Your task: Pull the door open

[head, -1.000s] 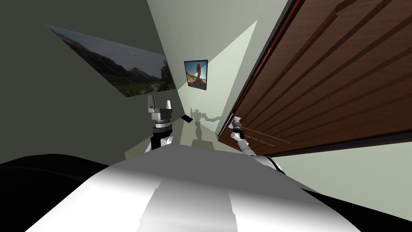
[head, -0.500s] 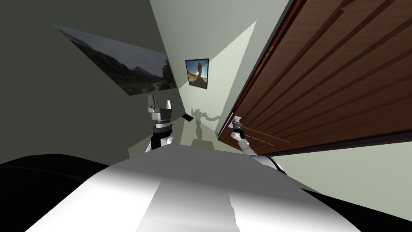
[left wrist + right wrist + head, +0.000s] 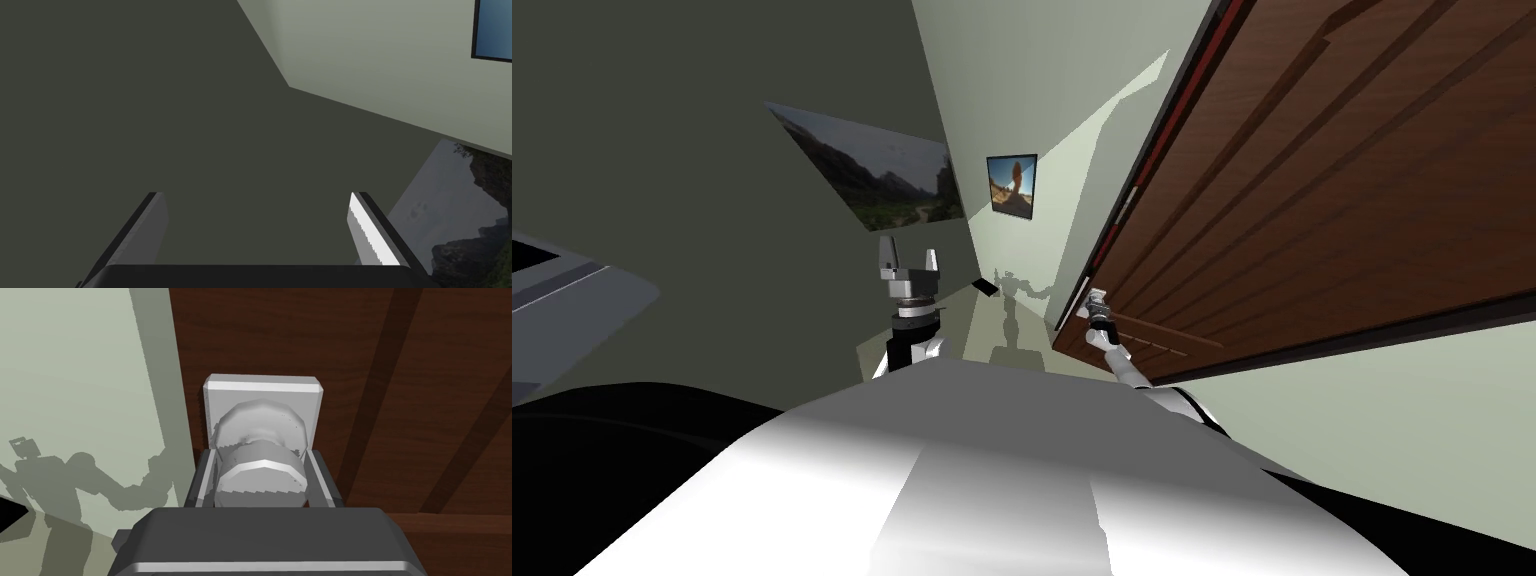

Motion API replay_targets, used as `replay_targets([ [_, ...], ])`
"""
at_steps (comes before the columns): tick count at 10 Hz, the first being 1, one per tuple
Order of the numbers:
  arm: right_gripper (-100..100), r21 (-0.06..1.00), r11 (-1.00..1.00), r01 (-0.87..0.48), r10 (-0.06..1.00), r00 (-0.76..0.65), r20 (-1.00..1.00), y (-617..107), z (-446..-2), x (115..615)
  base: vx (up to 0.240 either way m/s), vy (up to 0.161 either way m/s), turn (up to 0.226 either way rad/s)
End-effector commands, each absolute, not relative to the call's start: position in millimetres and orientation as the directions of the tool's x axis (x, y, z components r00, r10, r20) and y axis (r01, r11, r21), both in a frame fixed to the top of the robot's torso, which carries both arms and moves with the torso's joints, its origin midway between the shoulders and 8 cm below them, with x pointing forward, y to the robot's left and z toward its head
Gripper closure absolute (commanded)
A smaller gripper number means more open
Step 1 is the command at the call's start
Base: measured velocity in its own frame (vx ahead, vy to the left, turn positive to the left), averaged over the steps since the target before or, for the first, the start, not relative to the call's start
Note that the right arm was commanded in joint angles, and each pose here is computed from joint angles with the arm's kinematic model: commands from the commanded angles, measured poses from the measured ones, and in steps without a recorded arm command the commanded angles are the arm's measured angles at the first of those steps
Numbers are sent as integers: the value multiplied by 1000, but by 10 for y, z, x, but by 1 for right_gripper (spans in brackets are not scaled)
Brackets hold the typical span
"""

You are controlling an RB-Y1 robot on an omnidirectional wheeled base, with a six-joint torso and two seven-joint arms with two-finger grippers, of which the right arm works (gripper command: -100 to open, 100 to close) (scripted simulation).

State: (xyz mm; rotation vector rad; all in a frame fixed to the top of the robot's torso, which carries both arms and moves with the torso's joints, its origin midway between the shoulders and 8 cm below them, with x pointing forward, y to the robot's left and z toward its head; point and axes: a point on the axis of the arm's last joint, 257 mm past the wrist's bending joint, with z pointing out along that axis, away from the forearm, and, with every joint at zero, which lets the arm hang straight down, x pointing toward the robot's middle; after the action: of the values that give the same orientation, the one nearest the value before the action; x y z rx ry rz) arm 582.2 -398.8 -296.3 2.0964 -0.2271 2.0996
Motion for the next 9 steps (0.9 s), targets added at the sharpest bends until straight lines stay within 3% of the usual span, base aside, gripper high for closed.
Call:
replay_targets([
  [1,100,3,-980,-199,3,-1,1000,-3914,-2959,5828,-241,-48,92],
  [9,100,2,-993,-120,2,0,1000,-3695,-2965,5824,-192,-67,80],
])
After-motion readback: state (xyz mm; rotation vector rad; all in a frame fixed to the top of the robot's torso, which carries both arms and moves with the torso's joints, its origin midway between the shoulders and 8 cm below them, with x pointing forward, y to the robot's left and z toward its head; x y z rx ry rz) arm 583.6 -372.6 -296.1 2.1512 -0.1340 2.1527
